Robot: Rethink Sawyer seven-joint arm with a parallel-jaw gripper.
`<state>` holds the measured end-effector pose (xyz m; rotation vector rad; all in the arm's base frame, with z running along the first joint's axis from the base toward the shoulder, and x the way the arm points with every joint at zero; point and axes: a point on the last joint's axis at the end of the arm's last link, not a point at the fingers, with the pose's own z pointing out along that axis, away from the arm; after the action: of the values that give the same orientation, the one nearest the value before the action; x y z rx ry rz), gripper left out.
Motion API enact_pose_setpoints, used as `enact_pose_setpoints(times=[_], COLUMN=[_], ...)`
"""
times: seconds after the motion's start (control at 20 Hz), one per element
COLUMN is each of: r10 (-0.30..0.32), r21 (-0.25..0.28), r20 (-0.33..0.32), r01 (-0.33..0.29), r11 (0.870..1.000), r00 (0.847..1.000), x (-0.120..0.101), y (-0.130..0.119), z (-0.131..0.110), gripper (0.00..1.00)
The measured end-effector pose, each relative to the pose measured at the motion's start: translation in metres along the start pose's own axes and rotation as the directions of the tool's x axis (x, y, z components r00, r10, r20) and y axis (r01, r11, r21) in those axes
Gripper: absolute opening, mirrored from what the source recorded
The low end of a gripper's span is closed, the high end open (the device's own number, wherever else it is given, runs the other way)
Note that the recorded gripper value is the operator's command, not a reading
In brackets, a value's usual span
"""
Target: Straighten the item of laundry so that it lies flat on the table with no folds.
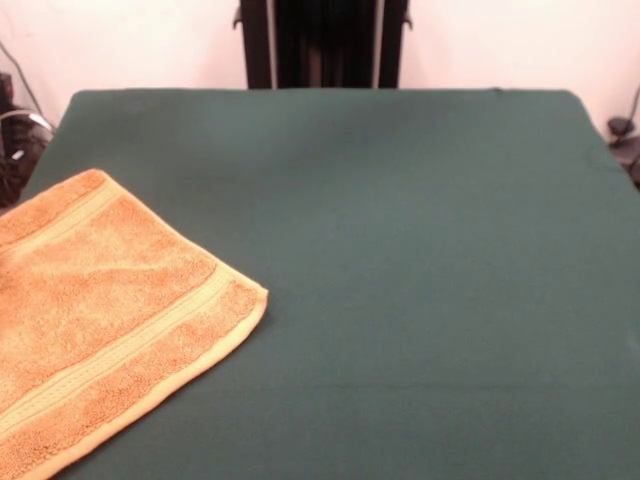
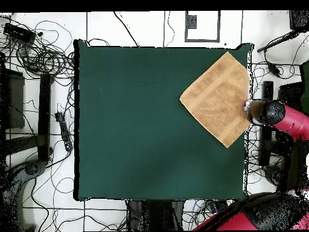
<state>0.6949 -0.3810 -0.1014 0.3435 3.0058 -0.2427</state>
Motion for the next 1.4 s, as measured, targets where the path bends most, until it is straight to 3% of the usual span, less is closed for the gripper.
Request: enact_pose_setpoints(times=[0.6,1.4], r10=[0.001,0.019], r21=[0.005,0.026], r20=[0.015,0.093], r01=[-0.001,-0.022], r11=[1.000,0.999], r00=[1.000,0.995], x=[-0.009,-0.050], y=[-0.005,-0.026], z=[-0.015,-0.096], gripper=[1.00,1.00])
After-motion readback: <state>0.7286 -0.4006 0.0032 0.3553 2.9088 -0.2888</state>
